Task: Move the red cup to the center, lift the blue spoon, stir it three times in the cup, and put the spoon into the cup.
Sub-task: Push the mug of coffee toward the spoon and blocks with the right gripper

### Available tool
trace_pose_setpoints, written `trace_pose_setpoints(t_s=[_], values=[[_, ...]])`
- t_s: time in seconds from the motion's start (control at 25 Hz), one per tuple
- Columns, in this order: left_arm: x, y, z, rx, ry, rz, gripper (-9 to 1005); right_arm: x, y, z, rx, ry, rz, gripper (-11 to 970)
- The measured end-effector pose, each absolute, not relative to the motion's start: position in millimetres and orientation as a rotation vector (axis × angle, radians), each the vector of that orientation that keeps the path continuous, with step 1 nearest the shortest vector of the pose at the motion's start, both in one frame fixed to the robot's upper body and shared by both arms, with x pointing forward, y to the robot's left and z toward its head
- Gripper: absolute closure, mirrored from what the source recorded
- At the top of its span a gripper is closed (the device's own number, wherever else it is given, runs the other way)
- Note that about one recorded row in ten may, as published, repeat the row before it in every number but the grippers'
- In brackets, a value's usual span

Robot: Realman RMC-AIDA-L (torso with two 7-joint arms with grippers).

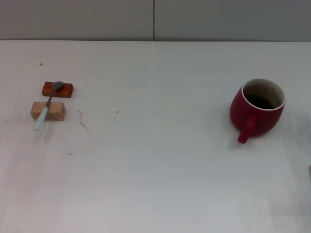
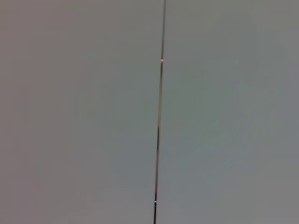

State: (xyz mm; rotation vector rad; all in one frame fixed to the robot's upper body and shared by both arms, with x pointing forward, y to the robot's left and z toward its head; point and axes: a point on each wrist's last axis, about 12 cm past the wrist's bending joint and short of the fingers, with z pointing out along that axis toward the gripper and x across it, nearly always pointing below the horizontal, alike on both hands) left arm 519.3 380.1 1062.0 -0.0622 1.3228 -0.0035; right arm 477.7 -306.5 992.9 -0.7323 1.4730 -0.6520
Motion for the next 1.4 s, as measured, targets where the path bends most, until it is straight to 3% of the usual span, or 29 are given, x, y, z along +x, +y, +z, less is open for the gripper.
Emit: trace_pose_setpoints(t_s=[0.52, 1.4], values=[[512.9, 382.5, 1061.5, -0.062, 1.311, 0.000, 162, 491.5, -281.5, 986.8, -0.978, 1.438, -0.705, 868], [512.6, 381.5, 1062.7, -0.054, 1.300, -0.007, 163, 502.8, -246.7, 990.2, -1.025, 1.402, -0.593, 864]])
